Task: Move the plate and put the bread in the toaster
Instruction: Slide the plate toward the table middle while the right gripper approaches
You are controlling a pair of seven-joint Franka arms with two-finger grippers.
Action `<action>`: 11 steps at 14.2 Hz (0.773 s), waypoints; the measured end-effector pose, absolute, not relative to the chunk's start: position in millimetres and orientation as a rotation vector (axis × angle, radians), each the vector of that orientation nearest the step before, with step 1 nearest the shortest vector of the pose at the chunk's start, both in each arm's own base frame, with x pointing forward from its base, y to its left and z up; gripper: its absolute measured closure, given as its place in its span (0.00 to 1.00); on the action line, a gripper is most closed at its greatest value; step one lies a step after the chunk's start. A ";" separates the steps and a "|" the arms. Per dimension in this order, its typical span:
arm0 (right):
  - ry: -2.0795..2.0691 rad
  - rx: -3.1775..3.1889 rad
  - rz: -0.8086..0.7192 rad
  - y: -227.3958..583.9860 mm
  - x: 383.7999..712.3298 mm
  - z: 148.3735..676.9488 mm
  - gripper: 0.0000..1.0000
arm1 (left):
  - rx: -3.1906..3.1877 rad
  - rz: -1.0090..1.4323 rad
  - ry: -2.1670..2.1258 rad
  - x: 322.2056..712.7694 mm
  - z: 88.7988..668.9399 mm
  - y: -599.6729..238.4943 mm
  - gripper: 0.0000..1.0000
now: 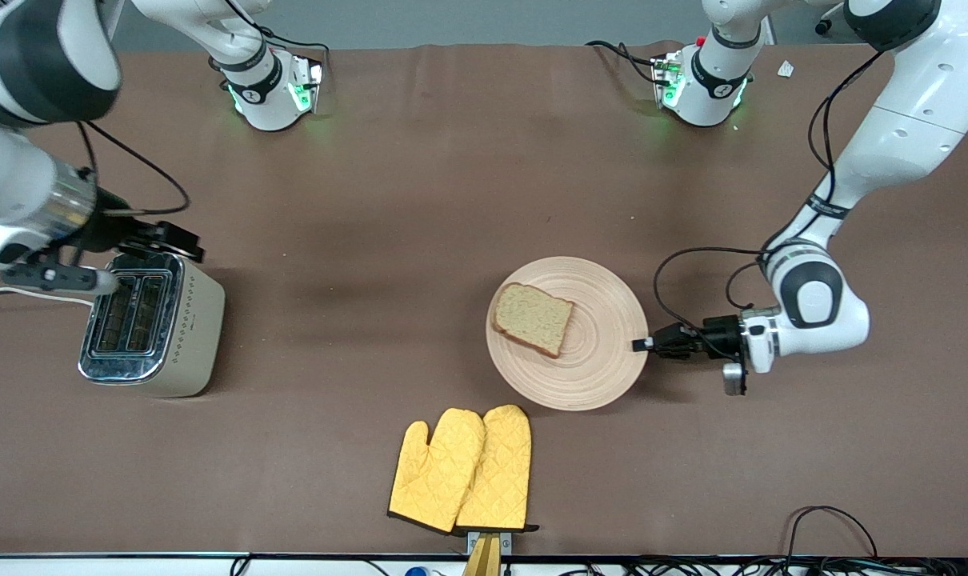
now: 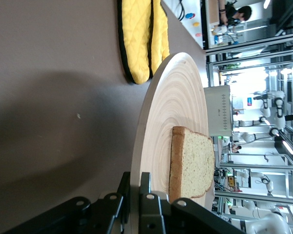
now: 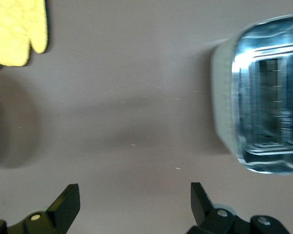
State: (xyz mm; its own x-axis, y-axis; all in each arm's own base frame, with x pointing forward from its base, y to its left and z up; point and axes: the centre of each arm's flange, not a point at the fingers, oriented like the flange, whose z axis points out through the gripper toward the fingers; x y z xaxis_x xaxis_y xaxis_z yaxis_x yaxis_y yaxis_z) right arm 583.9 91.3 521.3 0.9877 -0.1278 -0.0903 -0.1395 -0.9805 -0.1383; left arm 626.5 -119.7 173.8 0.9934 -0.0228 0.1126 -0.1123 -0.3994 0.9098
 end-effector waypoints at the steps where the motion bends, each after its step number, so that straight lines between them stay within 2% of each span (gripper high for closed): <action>1: 0.214 -2.971 0.124 107.2 589.3 507.3 0.00 | 1.991 0.099 -0.079 621.7 173.5 -132.2 0.90; 6: 0.238 -2.973 0.065 205.2 613.7 414.2 0.00 | 2.031 0.099 -0.022 597.9 166.8 -191.8 0.90; 11: 0.276 -2.981 0.028 279.6 608.8 344.6 0.00 | 2.089 0.095 0.037 572.0 157.5 -251.5 0.90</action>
